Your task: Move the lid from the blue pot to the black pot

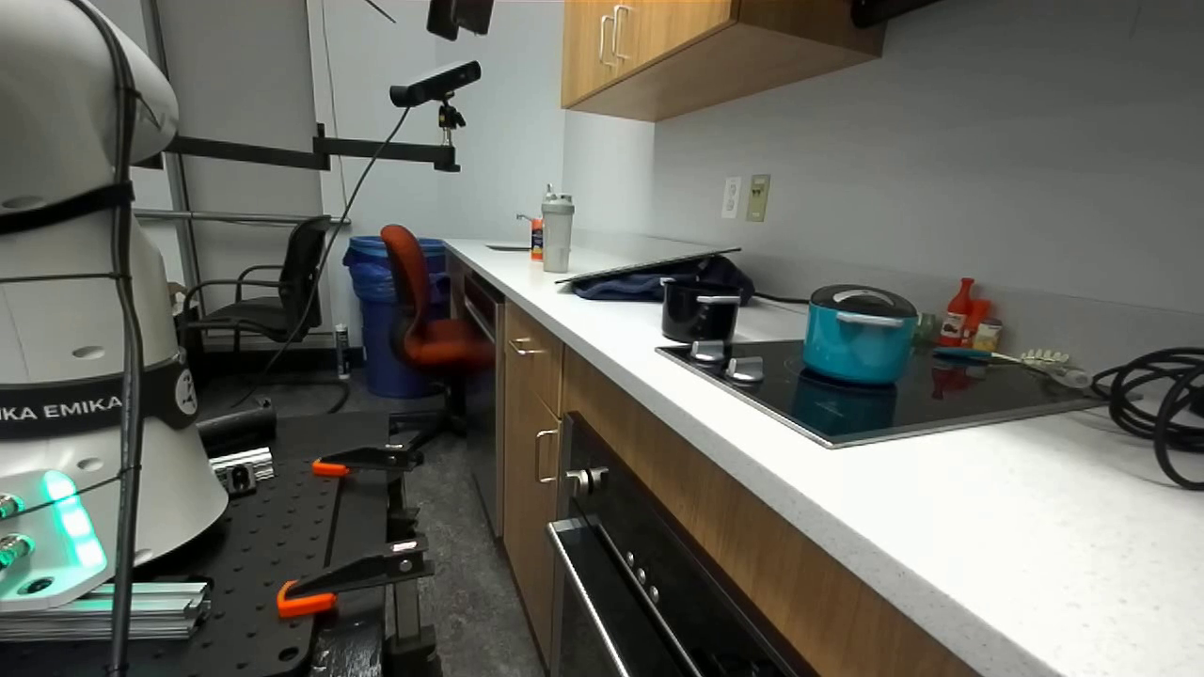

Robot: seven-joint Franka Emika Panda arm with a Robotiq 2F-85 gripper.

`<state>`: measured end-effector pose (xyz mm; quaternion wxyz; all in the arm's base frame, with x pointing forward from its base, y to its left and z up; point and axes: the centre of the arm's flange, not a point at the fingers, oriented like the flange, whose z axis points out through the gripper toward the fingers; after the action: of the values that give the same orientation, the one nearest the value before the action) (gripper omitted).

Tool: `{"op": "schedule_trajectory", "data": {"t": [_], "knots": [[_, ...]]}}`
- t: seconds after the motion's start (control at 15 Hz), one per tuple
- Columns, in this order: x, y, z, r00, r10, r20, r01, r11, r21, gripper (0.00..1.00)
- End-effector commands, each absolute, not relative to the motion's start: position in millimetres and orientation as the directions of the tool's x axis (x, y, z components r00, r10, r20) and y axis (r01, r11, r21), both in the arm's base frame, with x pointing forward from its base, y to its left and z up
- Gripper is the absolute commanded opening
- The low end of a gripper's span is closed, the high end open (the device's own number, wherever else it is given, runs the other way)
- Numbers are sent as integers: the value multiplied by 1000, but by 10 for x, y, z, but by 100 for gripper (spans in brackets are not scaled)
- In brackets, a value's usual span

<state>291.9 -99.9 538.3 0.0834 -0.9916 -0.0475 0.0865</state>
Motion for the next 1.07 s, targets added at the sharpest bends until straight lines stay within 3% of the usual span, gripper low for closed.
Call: {"op": "schedule_trajectory", "data": {"t": [0.0, 0.67, 1.0], "knots": [[2930, -1000, 5379, 980, 109, -164, 81, -982, -171, 100], [3174, -775, 5068, 957, 165, -238, 147, -985, -90, 100], [3429, -532, 4857, 959, 212, -190, 202, -977, -66, 100]]}}
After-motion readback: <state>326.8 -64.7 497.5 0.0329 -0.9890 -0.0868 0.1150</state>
